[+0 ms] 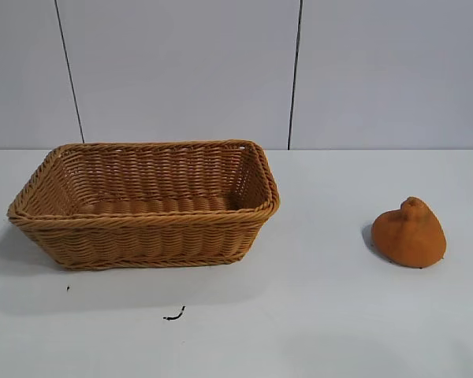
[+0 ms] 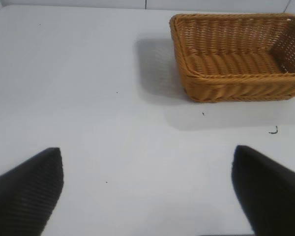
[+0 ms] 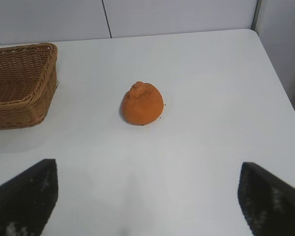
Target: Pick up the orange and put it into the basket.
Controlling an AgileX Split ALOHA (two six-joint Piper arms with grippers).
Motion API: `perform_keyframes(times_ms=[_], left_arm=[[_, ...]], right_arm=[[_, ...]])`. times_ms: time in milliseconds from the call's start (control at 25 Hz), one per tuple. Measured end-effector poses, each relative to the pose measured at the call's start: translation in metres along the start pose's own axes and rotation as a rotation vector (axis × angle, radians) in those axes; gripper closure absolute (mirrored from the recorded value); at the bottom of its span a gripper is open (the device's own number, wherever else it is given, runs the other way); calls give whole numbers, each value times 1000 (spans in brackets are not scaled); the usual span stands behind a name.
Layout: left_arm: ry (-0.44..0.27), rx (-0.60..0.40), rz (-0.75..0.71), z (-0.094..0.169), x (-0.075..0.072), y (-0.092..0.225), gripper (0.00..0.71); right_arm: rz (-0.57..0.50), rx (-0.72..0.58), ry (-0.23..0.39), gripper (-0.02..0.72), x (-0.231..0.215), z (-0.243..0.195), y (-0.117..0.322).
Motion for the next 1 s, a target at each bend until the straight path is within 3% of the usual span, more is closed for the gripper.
perform_keyframes(times_ms=[280,520,720,800,1000], left_arm=[[0,0,0,0,0,0,44],[0,1,0,0,0,0,44],[0,0,0,0,0,0,44],[0,0,0,0,0,0,44],[0,0,0,0,0,0,44]], right_arm=[[4,3,5,21,-1,0,0],[3,150,-11,21,-4,-18,-33],[-7,367,-46,21,-8,-67,-77],[-10,393,-51,21,-9,-76,-87],[-27,563,-86,21,-12,-157,-132]])
Point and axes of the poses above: a point on each arm's last joint axis where the gripper is mounted, z pointing back along that axis away from the gripper, x along the wrist's bending axis when the last joint is at zero, y = z × x, the point moved 2 cm from there along -z, pointing out along that axis toward the gripper, and after that the axes turned 9 degrees about z, right-handed, at the moved point
